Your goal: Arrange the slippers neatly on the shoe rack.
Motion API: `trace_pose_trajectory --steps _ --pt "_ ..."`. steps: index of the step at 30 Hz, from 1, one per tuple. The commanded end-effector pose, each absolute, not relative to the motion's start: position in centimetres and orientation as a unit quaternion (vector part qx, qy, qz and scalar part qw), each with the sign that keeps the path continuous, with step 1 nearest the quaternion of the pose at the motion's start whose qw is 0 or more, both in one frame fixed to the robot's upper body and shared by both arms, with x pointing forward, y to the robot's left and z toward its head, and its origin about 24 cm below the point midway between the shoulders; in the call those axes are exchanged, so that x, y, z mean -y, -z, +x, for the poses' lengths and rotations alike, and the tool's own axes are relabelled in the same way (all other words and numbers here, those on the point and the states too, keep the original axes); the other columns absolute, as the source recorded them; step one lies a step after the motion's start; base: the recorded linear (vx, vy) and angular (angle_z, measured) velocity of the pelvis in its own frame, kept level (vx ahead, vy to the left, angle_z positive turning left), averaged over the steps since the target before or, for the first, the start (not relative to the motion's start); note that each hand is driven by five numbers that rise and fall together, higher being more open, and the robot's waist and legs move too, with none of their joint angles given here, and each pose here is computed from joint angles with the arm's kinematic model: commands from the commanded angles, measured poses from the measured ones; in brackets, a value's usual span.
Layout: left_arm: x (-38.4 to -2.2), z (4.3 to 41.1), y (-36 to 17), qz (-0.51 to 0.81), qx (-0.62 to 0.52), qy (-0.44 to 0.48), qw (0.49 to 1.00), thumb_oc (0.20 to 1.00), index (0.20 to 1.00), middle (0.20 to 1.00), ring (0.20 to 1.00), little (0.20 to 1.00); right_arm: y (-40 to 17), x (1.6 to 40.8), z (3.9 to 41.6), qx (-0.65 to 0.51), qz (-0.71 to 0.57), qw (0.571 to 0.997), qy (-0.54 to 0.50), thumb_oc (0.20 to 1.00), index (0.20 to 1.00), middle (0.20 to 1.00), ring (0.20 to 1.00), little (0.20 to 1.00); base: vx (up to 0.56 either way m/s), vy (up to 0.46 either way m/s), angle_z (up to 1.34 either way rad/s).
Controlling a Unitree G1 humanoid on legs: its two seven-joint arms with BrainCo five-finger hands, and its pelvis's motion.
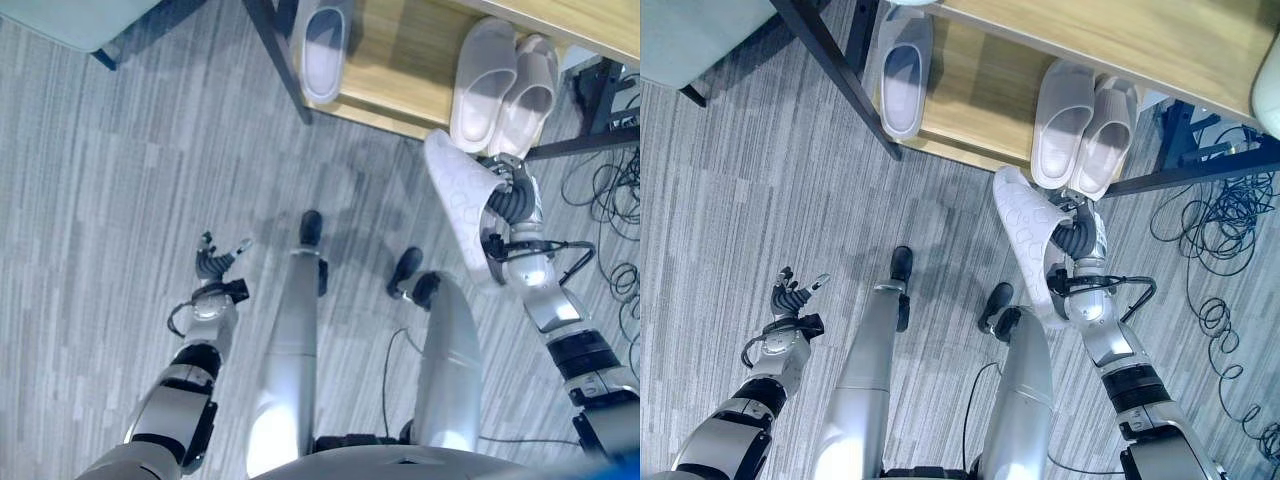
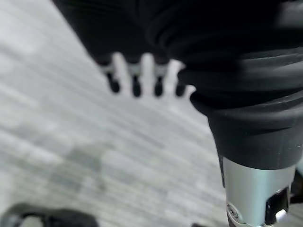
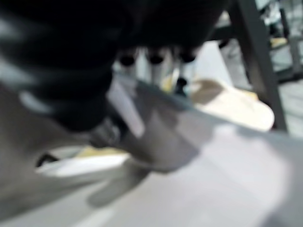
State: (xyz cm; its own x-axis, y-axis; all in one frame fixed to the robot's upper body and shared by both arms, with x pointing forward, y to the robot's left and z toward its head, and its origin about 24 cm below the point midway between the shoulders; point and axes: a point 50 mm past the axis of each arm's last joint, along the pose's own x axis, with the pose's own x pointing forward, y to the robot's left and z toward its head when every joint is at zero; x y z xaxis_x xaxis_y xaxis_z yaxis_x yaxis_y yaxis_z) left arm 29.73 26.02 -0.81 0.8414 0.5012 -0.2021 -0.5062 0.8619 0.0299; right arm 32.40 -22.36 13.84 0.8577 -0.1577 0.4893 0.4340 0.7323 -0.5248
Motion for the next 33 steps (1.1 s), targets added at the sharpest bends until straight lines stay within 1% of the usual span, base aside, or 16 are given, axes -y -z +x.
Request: trace_pose_trajectory --steps 1,2,4,7,9,12,13,18,19,27,33 --pt "-26.8 29.6 0.1 -0.035 -0.074 -0.299 0.951 1.000 1.000 1.000 1.000 1.000 -18.1 23.1 31.9 0.297 -0.319 0.875 0.210 0.200 0.200 0.200 0.200 0.200 0.08 -0.004 0.01" --pt "-26.8 29.6 0.1 -0.035 -0.074 -0.299 0.951 1.000 1.000 1.000 1.000 1.000 -18.1 23.1 31.9 0.297 -0.319 0.875 0.210 0.200 0.200 0.200 0.200 0.200 0.13 -0.019 0.03" --pt "-26.6 30.1 -1.1 -0.075 -0.040 -0.306 0.948 1.000 1.000 1.000 1.000 1.000 -19.4 23.2 31.8 0.317 -0.320 0.865 0.223 0.200 0.200 0.200 0.200 0.200 0.12 -0.018 0.06" --pt "-26.3 30.2 -2.3 -0.135 -0.001 -0.314 0.940 1.000 1.000 1.000 1.000 1.000 -20.0 22.8 32.0 0.324 -0.326 0.861 0.217 0.200 0.200 0.200 0.200 0.200 0.10 -0.020 0.08" --pt "-26.0 30.9 -4.2 -0.208 0.047 -0.323 0.922 1.000 1.000 1.000 1.000 1.000 -19.6 23.3 33.0 0.297 -0.347 0.862 0.220 0.200 0.200 0.200 0.200 0.200 0.15 -0.072 0.03" --pt "-25.6 31.4 -5.1 -0.218 0.063 -0.317 0.921 1.000 1.000 1.000 1.000 1.000 -20.0 23.4 33.8 0.290 -0.351 0.861 0.225 0.200 0.200 0.200 0.200 0.200 0.10 -0.034 0.11" --pt "-25.7 31.7 -5.9 -0.229 0.078 -0.315 0.918 1.000 1.000 1.000 1.000 1.000 -21.7 23.7 34.5 0.298 -0.368 0.849 0.236 0.200 0.200 0.200 0.200 0.200 0.10 -0.031 0.11" --pt "-26.0 32.1 -7.0 -0.233 0.097 -0.312 0.916 1.000 1.000 1.000 1.000 1.000 -24.1 23.3 36.2 0.301 -0.369 0.844 0.246 0.200 0.200 0.200 0.200 0.200 0.04 -0.033 0.04" --pt "-26.0 32.2 -7.8 -0.244 0.114 -0.305 0.914 1.000 1.000 1.000 1.000 1.000 -26.4 23.3 36.9 0.312 -0.365 0.837 0.263 0.200 0.200 0.200 0.200 0.200 0.05 -0.032 0.04" --pt "-25.3 32.4 -8.7 -0.250 0.128 -0.282 0.917 1.000 1.000 1.000 1.000 1.000 -30.8 23.1 37.8 0.326 -0.340 0.834 0.286 0.200 0.200 0.200 0.200 0.200 0.04 -0.003 0.12" --pt "-24.9 31.9 -9.7 -0.234 0.154 -0.254 0.926 1.000 1.000 1.000 1.000 1.000 -34.1 24.1 38.4 0.314 -0.346 0.827 0.315 0.200 0.200 0.200 0.200 0.200 0.03 0.026 0.10"
